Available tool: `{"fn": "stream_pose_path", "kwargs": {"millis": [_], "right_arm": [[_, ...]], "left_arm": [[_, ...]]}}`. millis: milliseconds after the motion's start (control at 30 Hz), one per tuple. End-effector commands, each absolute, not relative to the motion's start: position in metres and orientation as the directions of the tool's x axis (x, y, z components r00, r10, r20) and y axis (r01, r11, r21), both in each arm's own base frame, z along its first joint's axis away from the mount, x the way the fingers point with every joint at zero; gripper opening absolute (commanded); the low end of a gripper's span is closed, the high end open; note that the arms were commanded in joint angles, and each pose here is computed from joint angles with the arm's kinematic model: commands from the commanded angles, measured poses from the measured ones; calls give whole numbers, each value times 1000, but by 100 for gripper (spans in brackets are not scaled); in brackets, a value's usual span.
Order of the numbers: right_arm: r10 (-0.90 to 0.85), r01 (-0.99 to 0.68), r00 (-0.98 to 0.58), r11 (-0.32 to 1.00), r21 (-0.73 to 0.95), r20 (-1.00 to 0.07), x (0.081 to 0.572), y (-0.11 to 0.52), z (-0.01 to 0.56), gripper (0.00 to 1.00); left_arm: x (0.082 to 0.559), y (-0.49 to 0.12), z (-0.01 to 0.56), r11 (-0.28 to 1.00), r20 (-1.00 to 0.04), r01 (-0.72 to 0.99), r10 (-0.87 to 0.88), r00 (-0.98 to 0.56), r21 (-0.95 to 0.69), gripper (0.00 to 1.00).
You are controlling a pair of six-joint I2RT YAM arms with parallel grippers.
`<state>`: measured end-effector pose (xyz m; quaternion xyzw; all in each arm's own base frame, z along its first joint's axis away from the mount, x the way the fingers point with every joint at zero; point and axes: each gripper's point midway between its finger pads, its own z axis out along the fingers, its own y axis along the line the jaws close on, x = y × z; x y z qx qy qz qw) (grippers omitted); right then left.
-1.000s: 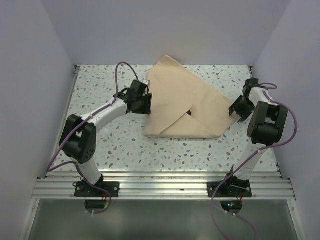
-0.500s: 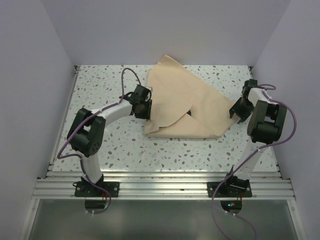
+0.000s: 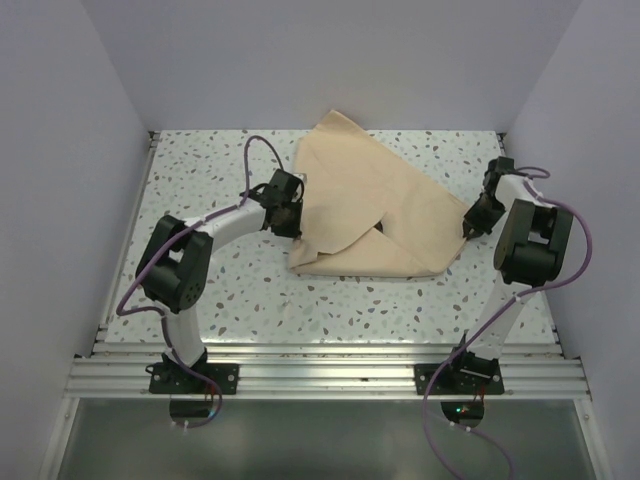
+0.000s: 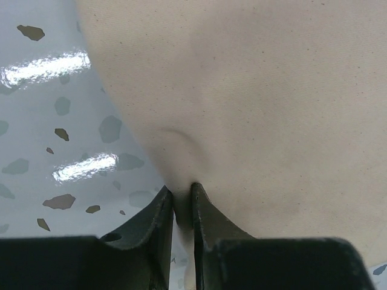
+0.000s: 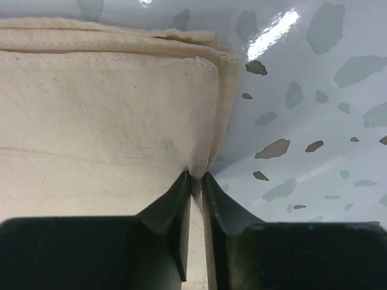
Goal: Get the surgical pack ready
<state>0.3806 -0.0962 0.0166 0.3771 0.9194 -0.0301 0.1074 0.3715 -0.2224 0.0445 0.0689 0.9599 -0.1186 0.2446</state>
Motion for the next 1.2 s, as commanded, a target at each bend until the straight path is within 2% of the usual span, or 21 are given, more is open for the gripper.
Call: {"fn": "stream_pose_path", "kwargs": {"millis": [0, 33, 100, 133, 233, 300, 500, 933, 1033, 1133, 1167], "right_arm": [[674, 691, -695, 722, 25, -249, 394, -102, 13, 13], [672, 689, -697, 724, 25, -252, 395, -102, 14, 10], [665, 685, -695, 728, 31, -273, 397, -103, 20, 13], [661, 686, -695, 728, 18, -283, 396, -107, 21, 28], [660, 700, -682, 714, -21, -317, 395, -117, 28, 65], [670, 712, -665, 702, -11, -331, 399, -124, 32, 65], [669, 714, -641, 700, 27, -376, 423, -145, 37, 58], [679, 710, -650, 703, 48, -341, 432, -145, 12, 41], [680, 707, -658, 706, 42, -324, 424, -141, 5, 32], [674, 697, -671, 716, 49, -308, 423, -138, -1, 10], [671, 691, -674, 721, 60, -309, 425, -137, 0, 0]], "left_arm": [[369, -213, 28, 971, -461, 200, 120, -879, -130, 0], [369, -213, 29, 971, -464, 200, 119, -878, -129, 0], [369, -212, 29, 972, -463, 198, 118, -879, -128, 0], [370, -212, 30, 972, -467, 196, 117, -877, -125, 0], [371, -211, 30, 974, -468, 193, 115, -876, -122, 0], [371, -211, 31, 974, -468, 194, 117, -876, -120, 0], [374, -211, 37, 974, -475, 199, 124, -871, -111, 0], [382, -217, 42, 971, -482, 209, 128, -867, -117, 0], [383, -217, 41, 971, -479, 207, 126, -869, -120, 0], [383, -218, 40, 971, -476, 207, 127, -870, -121, 0], [383, -218, 40, 971, -476, 209, 128, -870, -120, 0]]}}
